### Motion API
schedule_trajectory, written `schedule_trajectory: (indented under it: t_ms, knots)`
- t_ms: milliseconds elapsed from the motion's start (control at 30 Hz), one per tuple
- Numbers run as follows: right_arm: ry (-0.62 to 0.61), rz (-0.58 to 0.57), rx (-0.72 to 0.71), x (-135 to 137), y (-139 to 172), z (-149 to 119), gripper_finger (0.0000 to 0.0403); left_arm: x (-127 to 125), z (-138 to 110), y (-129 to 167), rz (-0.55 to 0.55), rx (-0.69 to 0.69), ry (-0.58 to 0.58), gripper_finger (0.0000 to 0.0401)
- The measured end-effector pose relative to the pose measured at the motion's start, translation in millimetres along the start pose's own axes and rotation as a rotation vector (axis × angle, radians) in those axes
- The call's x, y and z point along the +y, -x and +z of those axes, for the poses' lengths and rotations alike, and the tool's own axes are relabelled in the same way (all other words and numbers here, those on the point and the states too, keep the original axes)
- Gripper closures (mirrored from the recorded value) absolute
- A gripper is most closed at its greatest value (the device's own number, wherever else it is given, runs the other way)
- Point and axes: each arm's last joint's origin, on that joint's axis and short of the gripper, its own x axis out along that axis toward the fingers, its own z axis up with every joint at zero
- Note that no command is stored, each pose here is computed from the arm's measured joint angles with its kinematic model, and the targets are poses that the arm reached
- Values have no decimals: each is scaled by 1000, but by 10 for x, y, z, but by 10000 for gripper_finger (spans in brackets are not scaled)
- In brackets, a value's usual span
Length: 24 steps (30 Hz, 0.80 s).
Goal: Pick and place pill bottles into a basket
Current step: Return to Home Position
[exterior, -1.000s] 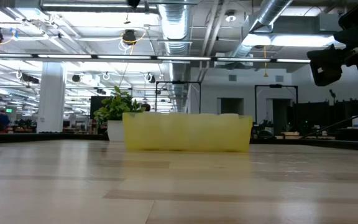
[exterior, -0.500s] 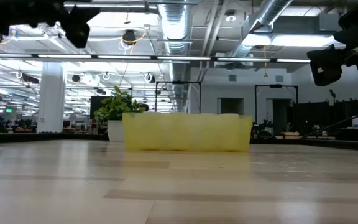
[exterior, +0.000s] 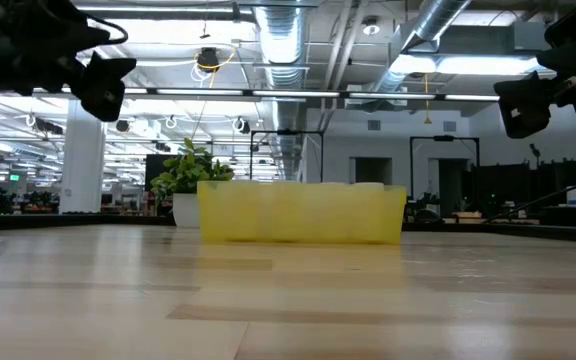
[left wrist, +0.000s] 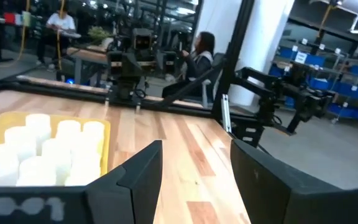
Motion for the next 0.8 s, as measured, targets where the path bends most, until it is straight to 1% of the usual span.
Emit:
schedule_trajectory:
  t_ms: [133, 267, 400, 600, 700, 800]
  knots:
    - [0, 0, 0, 0, 0, -1, 177, 7, -22, 0, 45, 4, -10, 224]
    - [0, 0, 0, 0, 0, 0, 177, 27, -97, 4, 72, 79, -26, 224]
    - [0, 0, 0, 0, 0, -1, 177, 54, -158, 13, 133, 134, -10, 224]
    - [0, 0, 0, 0, 0, 0, 177, 61, -214, 23, 132, 192, 9, 224]
    - [0, 0, 0, 0, 0, 0, 177, 62, -212, 23, 136, 191, -22, 224]
    - [0, 0, 0, 0, 0, 0, 177, 64, -209, 23, 142, 187, -29, 224]
